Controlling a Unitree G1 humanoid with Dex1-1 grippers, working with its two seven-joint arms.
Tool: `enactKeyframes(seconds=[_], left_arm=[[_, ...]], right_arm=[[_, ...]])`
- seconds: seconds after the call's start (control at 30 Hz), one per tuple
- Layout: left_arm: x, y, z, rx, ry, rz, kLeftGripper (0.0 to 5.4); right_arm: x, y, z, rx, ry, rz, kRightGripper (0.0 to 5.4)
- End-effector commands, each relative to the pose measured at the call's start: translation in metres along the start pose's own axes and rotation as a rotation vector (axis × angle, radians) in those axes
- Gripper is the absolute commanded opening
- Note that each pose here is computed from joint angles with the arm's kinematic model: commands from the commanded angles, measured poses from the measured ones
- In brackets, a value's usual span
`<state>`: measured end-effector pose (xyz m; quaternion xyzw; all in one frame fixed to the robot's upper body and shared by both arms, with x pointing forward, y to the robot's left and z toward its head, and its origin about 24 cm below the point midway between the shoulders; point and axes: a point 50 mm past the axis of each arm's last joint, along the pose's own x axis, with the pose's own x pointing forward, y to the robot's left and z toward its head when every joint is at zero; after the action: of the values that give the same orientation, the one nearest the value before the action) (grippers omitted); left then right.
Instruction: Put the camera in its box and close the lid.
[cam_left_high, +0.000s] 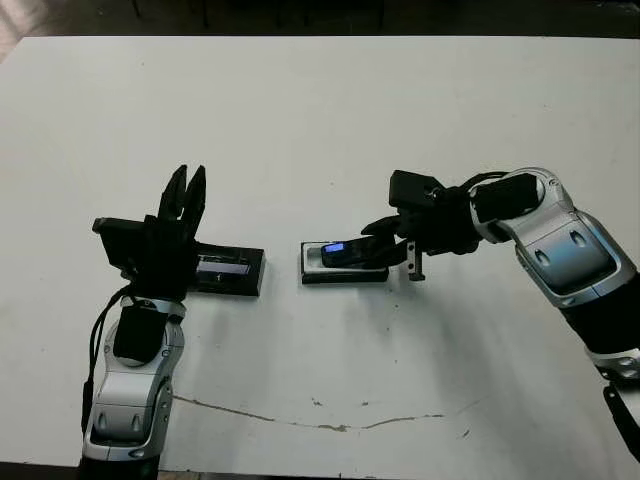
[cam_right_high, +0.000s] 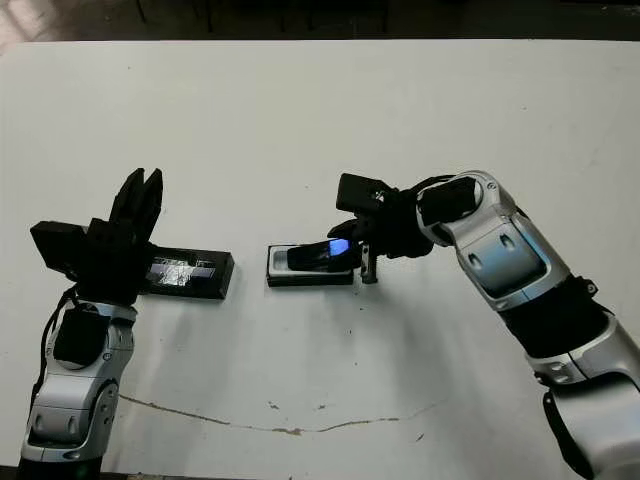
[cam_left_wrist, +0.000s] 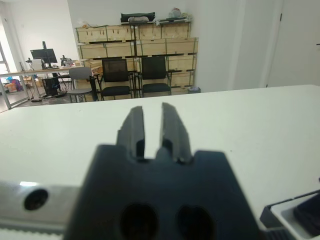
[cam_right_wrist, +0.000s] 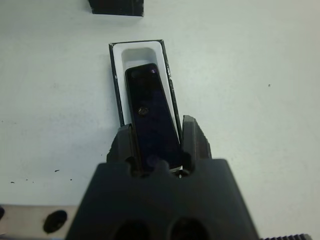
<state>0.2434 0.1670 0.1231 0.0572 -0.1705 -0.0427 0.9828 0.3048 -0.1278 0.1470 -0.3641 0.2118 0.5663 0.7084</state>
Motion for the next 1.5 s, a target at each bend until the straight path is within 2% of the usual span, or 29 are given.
enactKeyframes(seconds=[0.03,0.37,0.8,1.2,1.5], left_arm=[[-0.004,0.000,-0.007,0.008,0.036,0.010,0.00],[-0.005,0.000,-0.008,0.007,0.032,0.011,0.00],[-0.007,-0.002,-0.009,0.003,0.042,0.020,0.00],[-0.008,-0.003,-0.010,-0.006,0.046,0.025,0.00],[-0.008,-0.001,-0.010,-0.005,0.047,0.029,0.00]], right_arm=[[0.004,0.003,-0.002,-0.002,0.016,0.029,0.21],[0.007,0.005,0.003,-0.030,0.015,0.050,0.21],[0.018,0.007,0.008,-0.062,0.020,0.063,0.21],[0.030,0.010,0.016,-0.066,0.024,0.108,0.21],[0.030,0.010,0.016,-0.051,0.022,0.124,0.21]])
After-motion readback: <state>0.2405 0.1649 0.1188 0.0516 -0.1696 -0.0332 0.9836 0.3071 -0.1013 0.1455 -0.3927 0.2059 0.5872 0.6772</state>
